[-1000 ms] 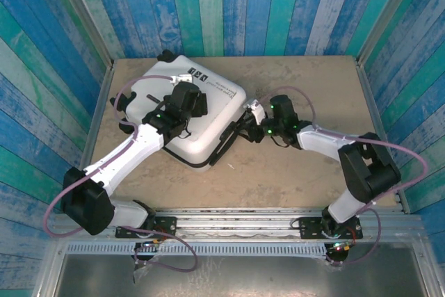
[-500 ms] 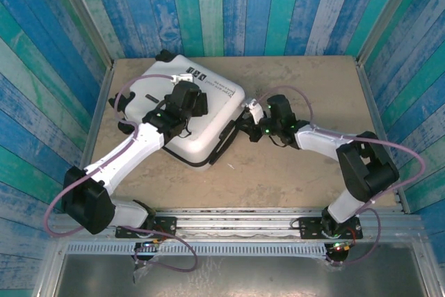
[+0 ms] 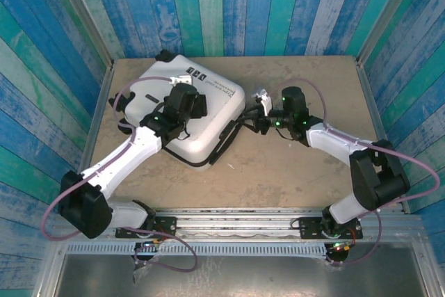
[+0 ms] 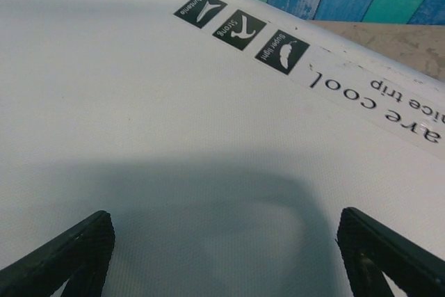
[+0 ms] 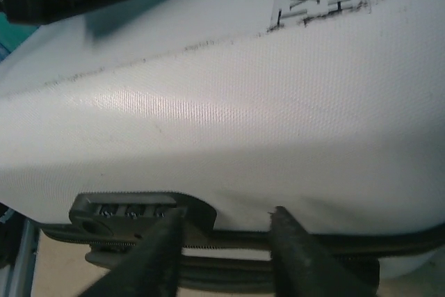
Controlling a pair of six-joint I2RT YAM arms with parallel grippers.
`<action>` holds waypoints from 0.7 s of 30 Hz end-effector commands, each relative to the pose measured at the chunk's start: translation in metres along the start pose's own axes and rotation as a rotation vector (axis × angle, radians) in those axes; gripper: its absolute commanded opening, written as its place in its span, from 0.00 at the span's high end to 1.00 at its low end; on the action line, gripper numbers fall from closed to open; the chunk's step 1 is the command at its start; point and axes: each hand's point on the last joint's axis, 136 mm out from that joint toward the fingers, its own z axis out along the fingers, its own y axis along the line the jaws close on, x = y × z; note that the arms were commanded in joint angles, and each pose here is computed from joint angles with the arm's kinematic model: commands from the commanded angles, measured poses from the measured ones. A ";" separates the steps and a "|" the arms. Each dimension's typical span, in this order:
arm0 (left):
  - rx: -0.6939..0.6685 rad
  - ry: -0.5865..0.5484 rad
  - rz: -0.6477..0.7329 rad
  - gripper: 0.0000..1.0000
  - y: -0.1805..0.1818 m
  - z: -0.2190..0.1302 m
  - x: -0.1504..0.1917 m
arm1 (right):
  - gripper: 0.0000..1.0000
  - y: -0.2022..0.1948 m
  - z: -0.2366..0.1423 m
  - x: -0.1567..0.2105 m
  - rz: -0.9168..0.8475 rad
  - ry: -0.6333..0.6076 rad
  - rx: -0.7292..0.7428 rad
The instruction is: Pack the luggage
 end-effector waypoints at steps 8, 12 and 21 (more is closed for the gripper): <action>0.043 0.318 0.054 0.11 0.008 -0.007 0.097 | 0.48 -0.008 0.024 0.047 -0.020 0.137 0.101; 0.032 0.370 0.073 0.11 0.008 0.001 0.108 | 0.57 -0.018 0.036 0.045 -0.015 0.143 0.120; -0.072 0.483 0.119 0.11 0.024 0.014 0.138 | 0.86 -0.057 0.040 0.027 0.054 0.089 0.315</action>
